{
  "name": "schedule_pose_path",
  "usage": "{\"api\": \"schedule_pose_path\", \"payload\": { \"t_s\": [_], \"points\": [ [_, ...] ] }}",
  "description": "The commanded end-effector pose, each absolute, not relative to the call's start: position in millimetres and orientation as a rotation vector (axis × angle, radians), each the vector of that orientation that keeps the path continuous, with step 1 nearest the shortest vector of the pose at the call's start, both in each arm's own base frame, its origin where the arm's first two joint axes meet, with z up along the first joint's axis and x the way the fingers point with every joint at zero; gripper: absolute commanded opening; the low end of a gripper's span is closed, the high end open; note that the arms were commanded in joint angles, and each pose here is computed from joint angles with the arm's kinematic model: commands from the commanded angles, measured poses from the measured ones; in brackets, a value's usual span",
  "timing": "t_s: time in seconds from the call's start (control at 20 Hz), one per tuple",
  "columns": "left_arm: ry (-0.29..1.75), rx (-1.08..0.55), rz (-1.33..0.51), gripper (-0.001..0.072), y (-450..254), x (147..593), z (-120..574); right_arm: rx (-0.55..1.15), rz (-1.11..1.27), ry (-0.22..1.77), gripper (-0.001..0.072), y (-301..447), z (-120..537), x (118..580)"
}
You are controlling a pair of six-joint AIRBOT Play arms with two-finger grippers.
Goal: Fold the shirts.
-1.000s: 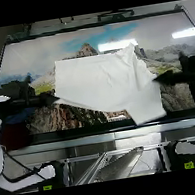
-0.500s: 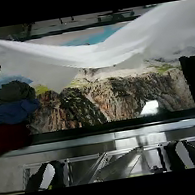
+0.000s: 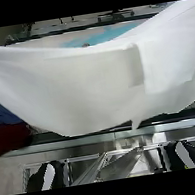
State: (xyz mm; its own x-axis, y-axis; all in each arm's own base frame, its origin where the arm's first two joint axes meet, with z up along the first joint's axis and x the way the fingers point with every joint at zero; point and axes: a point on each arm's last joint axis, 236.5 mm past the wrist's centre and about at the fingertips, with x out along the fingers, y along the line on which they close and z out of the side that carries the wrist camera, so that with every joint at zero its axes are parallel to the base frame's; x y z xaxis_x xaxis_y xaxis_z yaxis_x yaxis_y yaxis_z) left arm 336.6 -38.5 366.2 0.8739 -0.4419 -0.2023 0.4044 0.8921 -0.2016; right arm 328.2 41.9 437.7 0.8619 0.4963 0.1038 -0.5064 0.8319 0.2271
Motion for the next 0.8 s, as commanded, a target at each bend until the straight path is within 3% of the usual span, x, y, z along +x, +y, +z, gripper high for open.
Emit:
{"api": "schedule_pose_path", "payload": {
  "t_s": [0.0,0.2,0.4,0.55,0.75],
  "points": [
    [0.472,-0.297,-0.503,0.0025,-45.9,391.1,267.1,0.339,0.522,0.198,0.0016,37.7,339.3,397.1],
    [0.741,-0.405,-0.563,0.0025,-56.7,455.1,132.8,0.452,0.418,0.457,0.0016,15.1,192.3,486.6],
    [0.946,-0.514,-0.597,0.0024,-59.4,503.2,24.5,0.584,0.324,0.579,0.0016,-13.6,70.1,542.0],
    [1.015,-0.557,-0.63,0.0024,-60.9,535.6,-28.5,0.684,0.251,0.582,0.0016,-31.8,10.8,570.1],
    [1.001,-0.578,-0.606,0.0024,-54.0,573.3,-51.2,0.759,0.274,0.569,0.0016,-38.0,-19.6,609.5]
  ]
}}
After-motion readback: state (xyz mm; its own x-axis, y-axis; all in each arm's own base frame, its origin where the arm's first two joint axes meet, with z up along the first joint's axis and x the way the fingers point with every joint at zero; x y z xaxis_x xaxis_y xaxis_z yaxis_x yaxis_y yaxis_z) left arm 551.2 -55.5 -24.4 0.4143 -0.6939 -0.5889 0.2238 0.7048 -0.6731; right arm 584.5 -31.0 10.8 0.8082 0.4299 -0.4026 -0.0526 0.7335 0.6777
